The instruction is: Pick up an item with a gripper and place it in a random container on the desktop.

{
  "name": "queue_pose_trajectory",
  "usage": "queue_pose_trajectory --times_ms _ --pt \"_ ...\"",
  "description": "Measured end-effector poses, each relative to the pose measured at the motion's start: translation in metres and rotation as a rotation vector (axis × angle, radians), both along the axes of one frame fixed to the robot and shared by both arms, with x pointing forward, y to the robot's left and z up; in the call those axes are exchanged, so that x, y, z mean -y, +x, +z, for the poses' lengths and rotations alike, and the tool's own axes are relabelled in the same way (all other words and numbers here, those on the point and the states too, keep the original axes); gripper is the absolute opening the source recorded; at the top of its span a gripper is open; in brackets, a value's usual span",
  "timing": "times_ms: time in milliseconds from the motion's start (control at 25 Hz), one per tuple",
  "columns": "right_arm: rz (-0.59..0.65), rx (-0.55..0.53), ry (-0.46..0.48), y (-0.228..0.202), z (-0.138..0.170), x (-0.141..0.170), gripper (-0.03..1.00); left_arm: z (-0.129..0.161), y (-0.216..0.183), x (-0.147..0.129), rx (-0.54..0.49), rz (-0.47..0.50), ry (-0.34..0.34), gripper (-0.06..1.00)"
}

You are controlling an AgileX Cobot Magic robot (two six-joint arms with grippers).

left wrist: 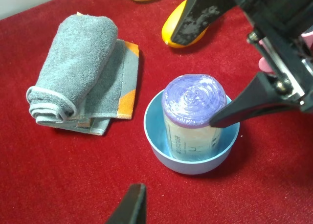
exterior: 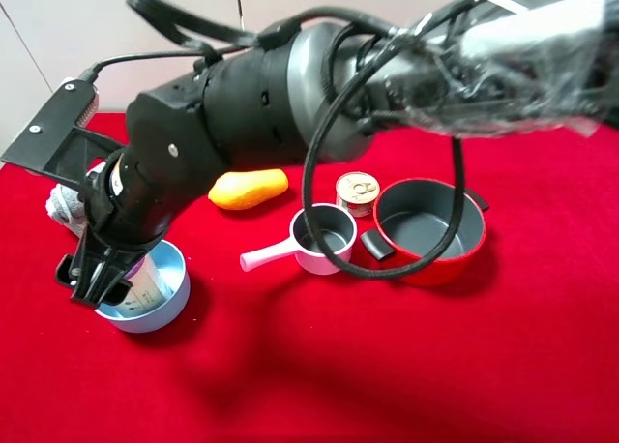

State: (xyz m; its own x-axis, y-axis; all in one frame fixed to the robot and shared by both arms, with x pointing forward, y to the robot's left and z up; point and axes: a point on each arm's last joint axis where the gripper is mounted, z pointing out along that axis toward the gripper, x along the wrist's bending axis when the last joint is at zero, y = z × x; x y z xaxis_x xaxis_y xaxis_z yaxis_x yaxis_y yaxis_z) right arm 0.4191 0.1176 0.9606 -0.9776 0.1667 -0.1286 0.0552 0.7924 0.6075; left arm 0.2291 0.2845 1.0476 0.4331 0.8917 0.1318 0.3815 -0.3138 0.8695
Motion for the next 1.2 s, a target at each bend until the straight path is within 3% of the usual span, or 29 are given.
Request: queue_pose_trajectory --times_ms 480,840,1200 --pt "-0.054 -0.075 -0.160 -0.001 0.037 0.035 0.69 0.000 0.000 0.000 0.000 0.000 0.000 0.99" --pt "-0.094 -0.175 -0.350 0.003 0.061 0.076 0.69 0.000 0.000 0.000 0.000 0.000 0.000 0.99" --pt "-0.143 -0.192 -0.377 -0.003 0.071 0.123 0.69 0.000 0.000 0.000 0.000 0.000 0.000 0.99"
